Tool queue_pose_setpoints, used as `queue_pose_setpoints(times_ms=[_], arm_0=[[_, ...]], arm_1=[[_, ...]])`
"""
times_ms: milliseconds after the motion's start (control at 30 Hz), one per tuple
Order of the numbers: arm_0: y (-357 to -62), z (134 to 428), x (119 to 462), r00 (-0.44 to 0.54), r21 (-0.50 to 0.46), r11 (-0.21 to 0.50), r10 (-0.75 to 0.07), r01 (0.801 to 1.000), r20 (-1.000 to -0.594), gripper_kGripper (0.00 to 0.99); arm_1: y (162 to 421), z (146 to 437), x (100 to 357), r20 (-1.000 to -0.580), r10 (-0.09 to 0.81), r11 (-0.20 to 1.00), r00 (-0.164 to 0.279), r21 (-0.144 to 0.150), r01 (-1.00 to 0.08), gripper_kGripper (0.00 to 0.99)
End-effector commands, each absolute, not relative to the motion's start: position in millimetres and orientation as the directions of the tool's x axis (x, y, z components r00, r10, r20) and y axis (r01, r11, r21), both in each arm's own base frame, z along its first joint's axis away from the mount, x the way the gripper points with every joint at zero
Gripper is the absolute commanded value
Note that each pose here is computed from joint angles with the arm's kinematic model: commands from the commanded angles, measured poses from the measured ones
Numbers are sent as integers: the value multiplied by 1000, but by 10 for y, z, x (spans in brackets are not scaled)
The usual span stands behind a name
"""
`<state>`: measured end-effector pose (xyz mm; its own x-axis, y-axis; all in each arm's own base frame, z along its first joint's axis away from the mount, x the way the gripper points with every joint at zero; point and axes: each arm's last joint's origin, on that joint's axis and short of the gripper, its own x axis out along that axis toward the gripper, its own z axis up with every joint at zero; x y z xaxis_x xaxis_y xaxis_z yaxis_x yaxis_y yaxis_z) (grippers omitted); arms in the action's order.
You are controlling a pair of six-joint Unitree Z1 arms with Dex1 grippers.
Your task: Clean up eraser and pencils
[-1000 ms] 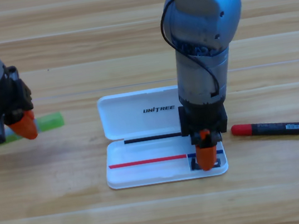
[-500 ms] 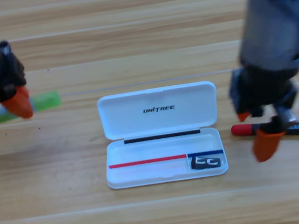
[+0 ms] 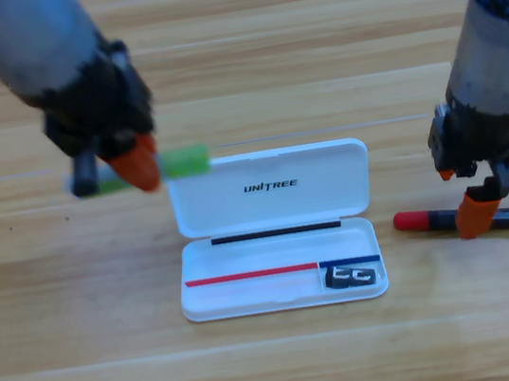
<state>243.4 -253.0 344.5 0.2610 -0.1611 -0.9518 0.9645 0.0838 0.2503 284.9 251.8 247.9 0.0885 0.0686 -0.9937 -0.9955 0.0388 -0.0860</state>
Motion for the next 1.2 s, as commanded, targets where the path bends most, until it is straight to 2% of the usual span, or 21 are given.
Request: queue_pose_setpoints(times_ms=[33, 167, 300, 467, 533, 600, 833, 1200], arm_0=[[-3051, 2886, 2356, 184, 186, -23, -71, 982, -980, 0], [-3217, 2665, 2385, 177, 180, -39, -58, 983, -982, 0], [-3311, 2483, 2430, 170, 171, -44, -45, 984, -984, 0], [-3383, 2308, 2464, 161, 163, -44, -37, 986, -986, 0], [-3409, 2235, 2475, 158, 159, -45, -32, 986, -987, 0], [-3424, 2170, 2485, 153, 154, -45, -28, 987, -988, 0], [-3468, 2012, 2504, 139, 140, -46, -19, 989, -990, 0], [-3471, 1929, 2499, 124, 125, -42, -19, 991, -992, 0]], arm_1=[[2448, 1916, 3116, -1000, -18, 66, 14, -15, -998, 779], [2468, 1744, 3195, -999, -44, 68, 11, -14, -998, 776], [2493, 1607, 3234, -998, -67, 63, -6, 2, -998, 764], [2503, 1539, 3281, -997, -76, 62, -11, 6, -998, 483], [2498, 1533, 3286, -997, -77, 59, -12, 8, -998, 276], [2481, 1530, 3295, -997, -79, 62, -13, 8, -998, 0], [2440, 1607, 3274, -997, -73, 65, -2, -2, -998, 0], [2413, 1673, 3259, -998, -66, 68, 7, -12, -998, 0]])
